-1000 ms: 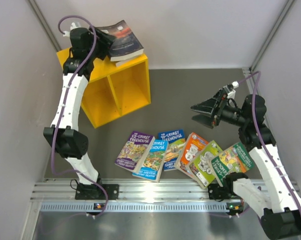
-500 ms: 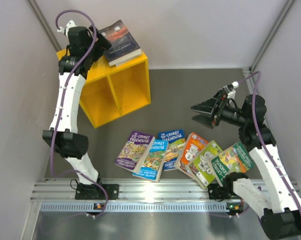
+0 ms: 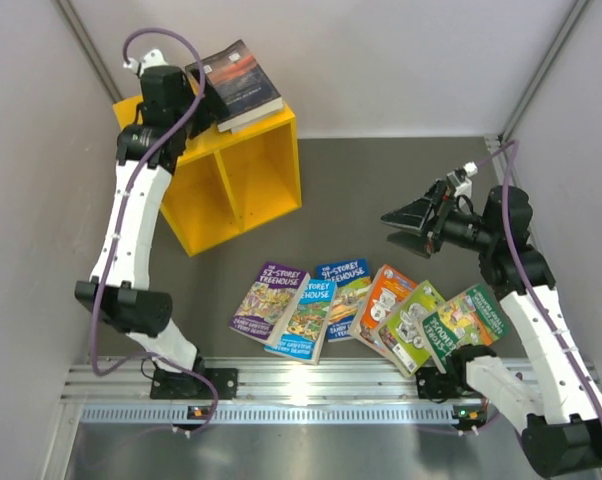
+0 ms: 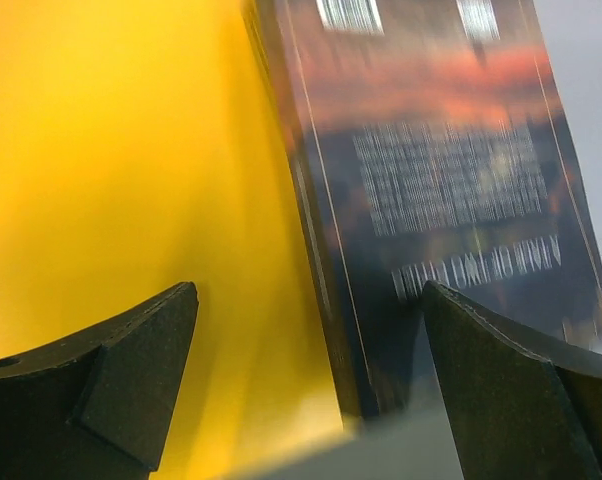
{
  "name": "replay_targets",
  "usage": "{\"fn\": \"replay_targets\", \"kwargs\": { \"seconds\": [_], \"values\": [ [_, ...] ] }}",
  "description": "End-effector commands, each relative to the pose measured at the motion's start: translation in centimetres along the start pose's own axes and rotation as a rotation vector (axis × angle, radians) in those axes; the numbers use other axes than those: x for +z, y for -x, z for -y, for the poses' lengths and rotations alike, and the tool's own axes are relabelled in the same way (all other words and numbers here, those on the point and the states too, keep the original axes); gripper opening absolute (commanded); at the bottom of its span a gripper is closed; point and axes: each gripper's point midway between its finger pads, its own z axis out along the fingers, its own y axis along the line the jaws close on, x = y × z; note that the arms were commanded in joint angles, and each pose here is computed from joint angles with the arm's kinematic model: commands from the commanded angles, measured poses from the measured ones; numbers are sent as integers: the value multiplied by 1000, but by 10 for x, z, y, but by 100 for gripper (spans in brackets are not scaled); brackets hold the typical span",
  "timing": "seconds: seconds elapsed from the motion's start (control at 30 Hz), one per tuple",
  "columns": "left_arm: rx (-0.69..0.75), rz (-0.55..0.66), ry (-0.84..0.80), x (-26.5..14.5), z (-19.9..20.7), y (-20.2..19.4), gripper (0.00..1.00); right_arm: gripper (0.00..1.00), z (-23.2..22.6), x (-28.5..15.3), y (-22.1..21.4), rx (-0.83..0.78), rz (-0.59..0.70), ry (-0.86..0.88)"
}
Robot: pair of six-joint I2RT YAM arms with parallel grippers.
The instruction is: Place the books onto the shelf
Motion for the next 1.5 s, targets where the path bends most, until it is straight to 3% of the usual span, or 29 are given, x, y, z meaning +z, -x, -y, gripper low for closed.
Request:
{"fn": "replay_targets", "kwargs": {
  "seconds": [0.0, 0.23, 0.33, 0.5, 0.63, 0.8, 1.13, 1.27, 1.47],
  "values": [
    [71, 23, -79, -71, 18, -3, 99, 91, -7, -2, 9, -101, 17, -31],
    [59, -62, -24, -142, -20, -65, 99, 91, 20, 9, 10, -166, -2, -205],
    [40, -116, -4, -162, -41, -89, 99, 91, 25, 27, -14, -234, -88, -281],
    [54, -387, 88, -145, -80, -189, 99, 90, 56, 74, -47, -234, -250, -388],
    [-51, -597, 139, -135, -110, -282, 99, 90, 70, 107, -53, -190, -316, -379],
    [-138, -721, 131, -136, -127, -343, 99, 90, 92, 148, -61, -203, -389, -420],
    [-176, -862, 147, -145, -147, -394, 99, 90, 148, 216, -64, -189, -516, -483],
    [-202, -861, 139, -146, -150, -402, 99, 89, 187, 228, -79, -145, -579, -545],
    [-182, -858, 142, -147, -157, -405, 99, 89, 198, 240, -110, -152, -663, -536]
  ]
}}
